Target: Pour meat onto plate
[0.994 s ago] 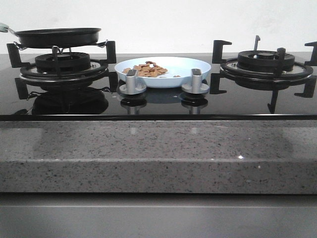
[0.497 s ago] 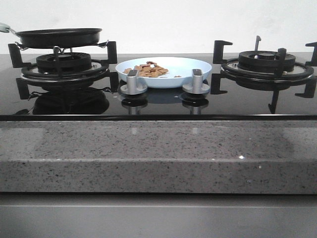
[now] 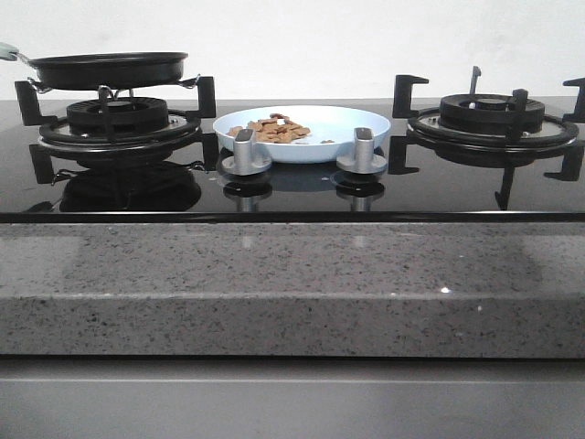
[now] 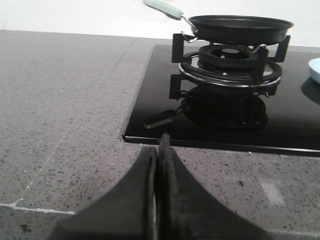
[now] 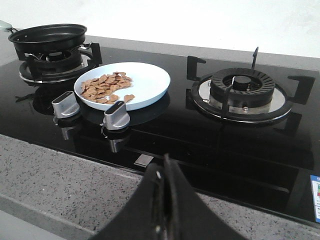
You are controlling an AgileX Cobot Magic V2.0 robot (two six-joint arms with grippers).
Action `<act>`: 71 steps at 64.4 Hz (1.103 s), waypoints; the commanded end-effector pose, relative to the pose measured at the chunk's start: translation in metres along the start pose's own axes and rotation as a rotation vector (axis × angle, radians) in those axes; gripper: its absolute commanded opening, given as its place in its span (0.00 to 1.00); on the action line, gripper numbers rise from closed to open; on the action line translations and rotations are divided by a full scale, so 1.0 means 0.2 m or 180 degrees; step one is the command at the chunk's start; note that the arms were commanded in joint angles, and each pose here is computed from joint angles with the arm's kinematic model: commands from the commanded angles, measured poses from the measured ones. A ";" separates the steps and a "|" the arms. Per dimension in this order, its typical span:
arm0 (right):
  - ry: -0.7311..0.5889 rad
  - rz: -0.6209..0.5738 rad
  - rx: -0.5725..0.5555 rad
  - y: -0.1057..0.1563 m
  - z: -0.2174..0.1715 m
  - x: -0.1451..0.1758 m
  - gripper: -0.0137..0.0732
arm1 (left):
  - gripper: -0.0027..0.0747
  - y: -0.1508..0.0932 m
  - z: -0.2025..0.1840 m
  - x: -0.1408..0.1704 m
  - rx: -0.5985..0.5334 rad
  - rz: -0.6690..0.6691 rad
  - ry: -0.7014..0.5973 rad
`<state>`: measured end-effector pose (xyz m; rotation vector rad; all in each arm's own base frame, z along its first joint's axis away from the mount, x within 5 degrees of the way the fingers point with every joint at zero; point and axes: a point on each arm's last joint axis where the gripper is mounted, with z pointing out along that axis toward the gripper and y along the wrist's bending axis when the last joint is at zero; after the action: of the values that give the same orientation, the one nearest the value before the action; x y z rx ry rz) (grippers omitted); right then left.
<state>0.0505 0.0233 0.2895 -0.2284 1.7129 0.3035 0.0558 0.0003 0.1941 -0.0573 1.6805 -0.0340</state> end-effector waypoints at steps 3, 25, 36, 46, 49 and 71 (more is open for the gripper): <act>-0.0303 -0.0029 0.0055 -0.01 -0.01 -0.08 0.08 | 0.01 0.00 -0.01 -0.04 -0.0013 -0.0094 -0.0330; -0.0303 -0.0029 0.0055 -0.01 -0.01 -0.08 0.08 | 0.01 0.00 -0.01 -0.04 -0.0013 -0.0094 -0.0326; -0.0306 -0.0026 0.0054 -0.01 -0.01 -0.08 0.08 | 0.01 0.00 -0.01 -0.04 -0.0013 -0.0094 -0.0326; -0.0306 -0.0026 0.0054 -0.01 -0.01 -0.08 0.08 | 0.01 0.00 -0.01 -0.04 -0.0013 -0.0094 -0.0326; -0.0306 -0.0026 0.0054 -0.01 -0.01 -0.08 0.08 | 0.01 0.00 -0.01 -0.04 -0.0013 -0.0094 -0.0326; -0.0818 -0.0101 0.0609 -0.08 0.02 0.02 0.08 | 0.01 0.00 -0.01 -0.04 -0.0013 -0.0094 -0.0326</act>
<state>0.0568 0.0154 0.2793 -0.1597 1.6037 0.1978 0.0558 0.0005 0.1943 -0.0681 1.6787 -0.0375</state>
